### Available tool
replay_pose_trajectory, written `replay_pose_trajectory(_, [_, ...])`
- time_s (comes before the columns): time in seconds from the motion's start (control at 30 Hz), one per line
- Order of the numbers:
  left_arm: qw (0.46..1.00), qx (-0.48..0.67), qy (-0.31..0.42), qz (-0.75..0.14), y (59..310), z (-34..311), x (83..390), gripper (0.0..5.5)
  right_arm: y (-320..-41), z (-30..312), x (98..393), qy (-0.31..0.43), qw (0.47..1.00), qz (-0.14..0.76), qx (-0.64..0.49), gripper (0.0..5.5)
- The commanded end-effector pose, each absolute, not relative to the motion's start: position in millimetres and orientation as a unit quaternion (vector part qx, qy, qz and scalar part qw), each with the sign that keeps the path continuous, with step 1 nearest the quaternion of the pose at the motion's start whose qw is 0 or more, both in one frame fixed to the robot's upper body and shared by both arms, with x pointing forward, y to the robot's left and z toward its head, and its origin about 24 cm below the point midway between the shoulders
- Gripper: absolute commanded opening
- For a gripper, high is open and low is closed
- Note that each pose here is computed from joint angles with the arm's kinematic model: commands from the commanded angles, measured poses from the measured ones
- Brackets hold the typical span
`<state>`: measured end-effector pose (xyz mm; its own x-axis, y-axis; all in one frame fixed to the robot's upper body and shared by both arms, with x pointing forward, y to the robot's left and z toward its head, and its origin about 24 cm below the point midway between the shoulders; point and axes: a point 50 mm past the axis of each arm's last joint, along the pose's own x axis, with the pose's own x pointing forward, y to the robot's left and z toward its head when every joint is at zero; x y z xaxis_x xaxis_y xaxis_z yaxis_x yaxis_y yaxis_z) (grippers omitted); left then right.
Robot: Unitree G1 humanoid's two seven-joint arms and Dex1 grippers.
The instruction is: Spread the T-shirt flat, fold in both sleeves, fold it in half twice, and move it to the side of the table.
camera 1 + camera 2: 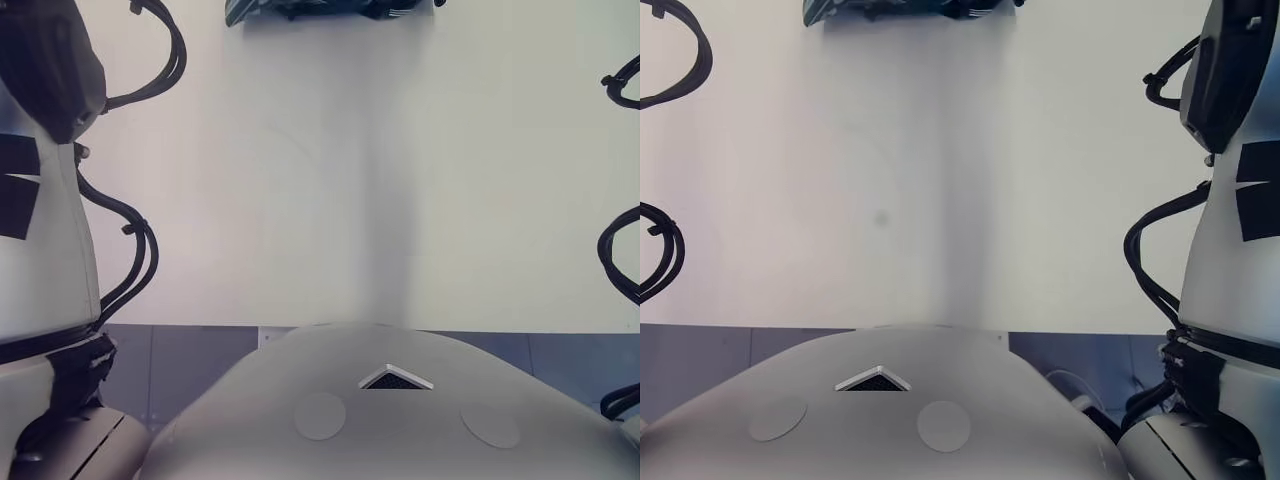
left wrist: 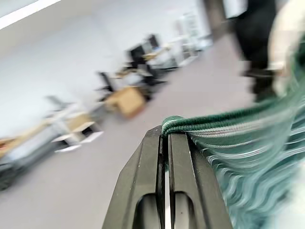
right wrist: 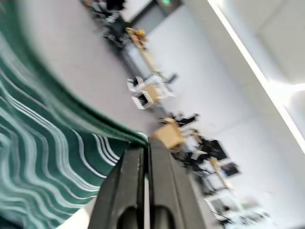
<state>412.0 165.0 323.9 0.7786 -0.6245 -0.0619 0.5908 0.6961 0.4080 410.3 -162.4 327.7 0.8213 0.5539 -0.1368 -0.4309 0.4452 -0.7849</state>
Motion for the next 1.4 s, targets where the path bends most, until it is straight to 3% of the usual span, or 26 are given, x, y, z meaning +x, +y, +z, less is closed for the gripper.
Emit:
replay_pose_trajectory(0.03, [0.786,0.161,0.009,-0.597,203.1,338.4,362.2,0.03,-179.9,348.9,349.1,-0.039,0.706,0.584,-0.399,0.0])
replay_pose_trajectory(0.1, [0.728,0.155,0.026,-0.668,201.2,336.5,326.6,0.03,-173.8,338.7,305.1,-0.017,0.644,0.675,-0.36,0.0])
replay_pose_trajectory(0.2, [0.592,0.172,0.155,-0.772,175.9,274.4,263.1,0.03,-154.6,276.2,251.8,0.088,0.546,0.78,-0.292,0.0])
replay_pose_trajectory(0.3, [0.507,0.157,0.273,-0.803,171.5,188.1,221.7,0.03,-144.4,203.2,239.1,0.158,0.557,0.782,-0.229,0.0])
replay_pose_trajectory(0.43, [0.508,0.13,0.337,-0.782,176.6,124.2,189.5,0.03,-142.1,143.3,217.2,0.202,0.597,0.753,-0.19,0.0])
replay_pose_trajectory(0.53, [0.523,0.118,0.347,-0.769,179.2,110.8,179.1,0.03,-143.8,130.0,205.3,0.215,0.612,0.738,-0.185,0.0])
replay_pose_trajectory(0.63, [0.538,0.134,0.352,-0.754,183.4,103.8,178.4,0.03,-146.8,124.8,194.4,0.234,0.606,0.736,-0.189,0.0])
replay_pose_trajectory(0.7, [0.561,0.171,0.355,-0.727,188.5,92.7,183.4,0.33,-150.8,118.4,194.6,0.248,0.615,0.718,-0.21,0.0])
replay_pose_trajectory(0.77, [0.568,0.196,0.362,-0.713,195.6,88.3,186.1,0.75,-154.1,118.6,194.9,0.255,0.62,0.71,-0.215,0.47])
replay_pose_trajectory(0.83, [0.548,0.18,0.366,-0.73,202.1,104.3,180.7,1.01,-155.0,131.5,187.1,0.249,0.605,0.734,-0.183,0.89])
replay_pose_trajectory(0.9, [0.556,0.142,0.32,-0.754,197.5,134.3,187.7,1.01,-154.6,150.3,187.4,0.221,0.608,0.751,-0.134,1.29])
replay_pose_trajectory(1.03, [0.675,0.025,0.152,-0.721,187.6,208.8,243.4,1.01,-158.6,204.7,232.1,0.1,0.708,0.698,-0.036,1.29])
replay_pose_trajectory(1.1, [0.772,0.091,0.175,-0.605,189.3,186.4,282.2,1.01,-161.7,208.6,267.8,0.079,0.788,0.61,-0.021,0.91])
replay_pose_trajectory(1.17, [0.8,0.195,0.207,-0.528,190.4,151.7,300.5,0.58,-160.1,182.1,299.1,0.108,0.849,0.513,-0.072,0.45])
replay_pose_trajectory(1.23, [0.788,0.28,0.224,-0.5,191.1,126.0,306.8,0.17,-156.2,135.7,322.4,0.151,0.871,0.435,-0.173,0.01])
replay_pose_trajectory(1.33, [0.76,0.357,0.262,-0.476,205.8,98.6,311.0,0.03,-163.6,59.4,331.5,0.222,0.847,0.369,-0.313,0.0])
replay_pose_trajectory(1.4, [0.743,0.361,0.292,-0.482,215.4,84.3,307.4,0.03,-173.1,31.7,325.5,0.249,0.82,0.361,-0.367,0.0])
